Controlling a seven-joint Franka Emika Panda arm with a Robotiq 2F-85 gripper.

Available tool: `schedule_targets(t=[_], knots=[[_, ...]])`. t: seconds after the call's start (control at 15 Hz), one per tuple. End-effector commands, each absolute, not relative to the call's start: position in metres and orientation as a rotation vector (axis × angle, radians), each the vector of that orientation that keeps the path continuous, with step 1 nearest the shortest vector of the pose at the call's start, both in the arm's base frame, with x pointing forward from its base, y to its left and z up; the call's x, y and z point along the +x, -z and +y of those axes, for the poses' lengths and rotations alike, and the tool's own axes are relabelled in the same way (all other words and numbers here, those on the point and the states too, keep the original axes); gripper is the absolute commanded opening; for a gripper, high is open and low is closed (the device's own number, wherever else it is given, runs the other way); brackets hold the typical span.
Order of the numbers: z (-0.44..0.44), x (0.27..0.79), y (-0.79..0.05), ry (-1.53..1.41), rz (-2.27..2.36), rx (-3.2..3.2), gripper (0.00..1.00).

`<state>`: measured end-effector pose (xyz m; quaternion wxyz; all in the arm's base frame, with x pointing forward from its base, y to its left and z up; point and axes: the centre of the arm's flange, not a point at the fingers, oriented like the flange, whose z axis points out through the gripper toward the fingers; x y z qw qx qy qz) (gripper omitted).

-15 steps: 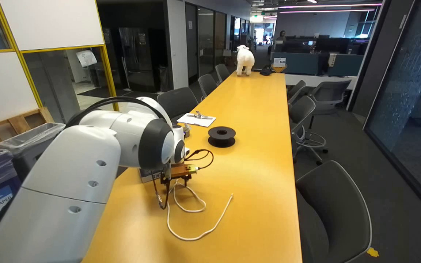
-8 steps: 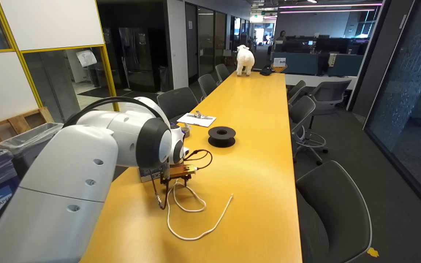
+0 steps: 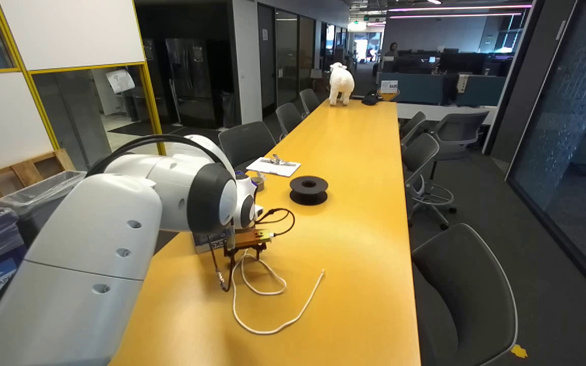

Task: Put the strings inside the blue box.

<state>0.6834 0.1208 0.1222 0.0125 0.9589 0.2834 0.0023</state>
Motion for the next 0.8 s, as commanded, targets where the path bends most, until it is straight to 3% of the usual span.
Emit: schedule_targets(t=[0.0,0.47,0.73], knots=[[0.1215,0.6806,-0.1208,0.023,0.85,2.98,0.62],[0.123,0.6793,-0.121,0.102,0.821,2.986,0.09],[0.1173,0.6797,-0.1237,0.151,0.812,2.995,0.02]])
